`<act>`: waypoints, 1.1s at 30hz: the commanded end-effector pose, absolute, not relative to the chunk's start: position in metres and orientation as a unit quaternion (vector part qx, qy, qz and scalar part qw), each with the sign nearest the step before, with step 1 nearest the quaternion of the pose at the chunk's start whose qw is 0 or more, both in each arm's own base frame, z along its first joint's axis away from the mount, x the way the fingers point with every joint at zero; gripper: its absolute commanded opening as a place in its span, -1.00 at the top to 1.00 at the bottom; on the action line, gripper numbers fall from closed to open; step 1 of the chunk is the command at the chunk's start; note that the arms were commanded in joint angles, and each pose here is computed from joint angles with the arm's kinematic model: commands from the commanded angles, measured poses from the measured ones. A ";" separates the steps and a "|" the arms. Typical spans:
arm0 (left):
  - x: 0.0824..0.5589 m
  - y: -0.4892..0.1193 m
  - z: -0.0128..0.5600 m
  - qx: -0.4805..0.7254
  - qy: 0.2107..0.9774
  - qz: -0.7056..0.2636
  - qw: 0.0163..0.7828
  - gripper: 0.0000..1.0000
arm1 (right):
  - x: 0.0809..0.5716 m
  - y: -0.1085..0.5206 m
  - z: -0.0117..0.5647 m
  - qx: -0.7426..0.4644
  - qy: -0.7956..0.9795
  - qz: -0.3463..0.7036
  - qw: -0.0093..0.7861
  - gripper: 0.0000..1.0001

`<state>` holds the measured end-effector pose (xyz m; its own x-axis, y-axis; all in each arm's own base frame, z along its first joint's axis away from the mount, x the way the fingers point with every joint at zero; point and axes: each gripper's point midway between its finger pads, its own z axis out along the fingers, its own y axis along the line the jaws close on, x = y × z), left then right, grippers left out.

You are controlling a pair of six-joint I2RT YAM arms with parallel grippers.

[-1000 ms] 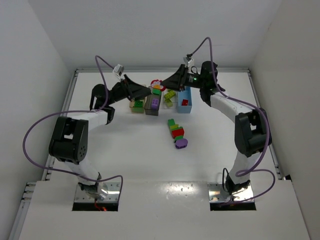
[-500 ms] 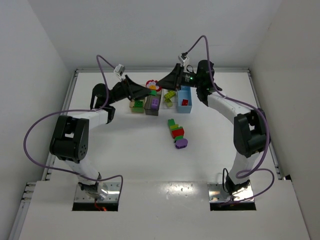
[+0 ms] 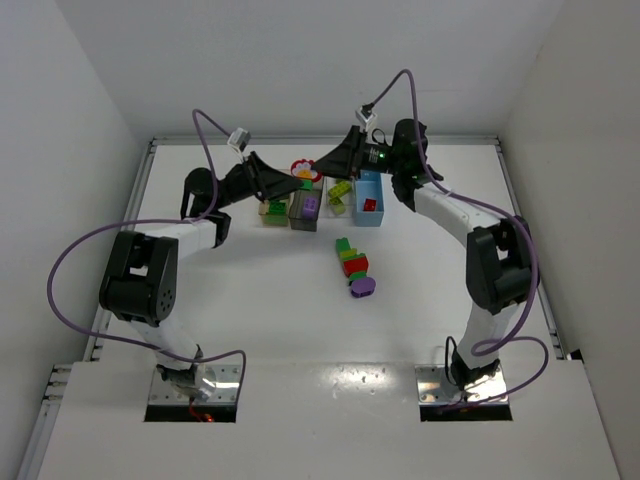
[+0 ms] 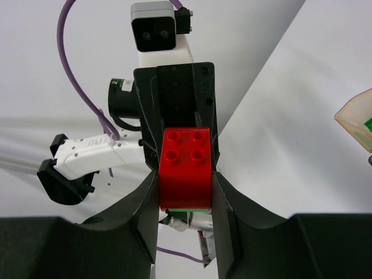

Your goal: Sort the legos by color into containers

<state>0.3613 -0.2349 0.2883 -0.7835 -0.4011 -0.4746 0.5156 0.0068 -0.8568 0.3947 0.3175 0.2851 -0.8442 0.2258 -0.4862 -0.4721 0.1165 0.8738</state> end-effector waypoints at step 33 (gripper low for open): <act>0.366 -0.174 0.235 0.045 0.783 -0.444 0.434 0.80 | 0.506 0.170 0.202 -0.075 0.849 0.285 0.439 1.00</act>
<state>0.3526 -0.2016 0.2474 -0.6748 -0.3526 -0.6483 0.4944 0.4362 -0.7519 0.4963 0.2039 0.2131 -0.6841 0.2937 -0.6676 -0.3817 0.6359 0.6708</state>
